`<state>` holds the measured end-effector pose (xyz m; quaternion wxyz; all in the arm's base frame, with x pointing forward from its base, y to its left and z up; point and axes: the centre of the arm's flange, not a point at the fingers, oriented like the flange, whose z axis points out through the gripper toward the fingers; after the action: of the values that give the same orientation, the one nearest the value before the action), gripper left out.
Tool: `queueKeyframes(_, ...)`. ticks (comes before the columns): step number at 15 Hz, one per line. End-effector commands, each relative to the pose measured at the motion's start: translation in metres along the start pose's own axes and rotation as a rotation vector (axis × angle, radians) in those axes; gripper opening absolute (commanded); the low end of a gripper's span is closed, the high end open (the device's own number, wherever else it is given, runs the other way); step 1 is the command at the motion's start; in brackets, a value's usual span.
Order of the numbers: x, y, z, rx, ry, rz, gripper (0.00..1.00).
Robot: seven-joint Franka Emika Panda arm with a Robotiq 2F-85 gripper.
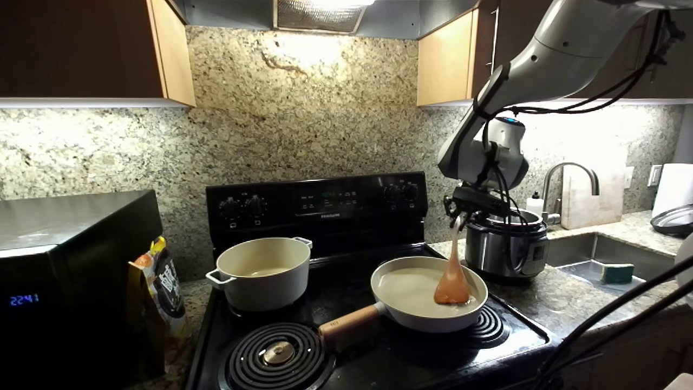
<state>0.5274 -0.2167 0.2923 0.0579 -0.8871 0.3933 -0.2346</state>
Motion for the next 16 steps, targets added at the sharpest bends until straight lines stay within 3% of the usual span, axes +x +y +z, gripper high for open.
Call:
queueKeyframes(1,0.015,0.014,-0.008,0.024,0.02,0.013,0.06)
queueKeyframes(8,0.049,-0.012,-0.003,0.029,0.031,-0.011,0.06)
queueKeyframes(16,0.056,-0.059,0.02,0.032,-0.036,-0.137,0.06)
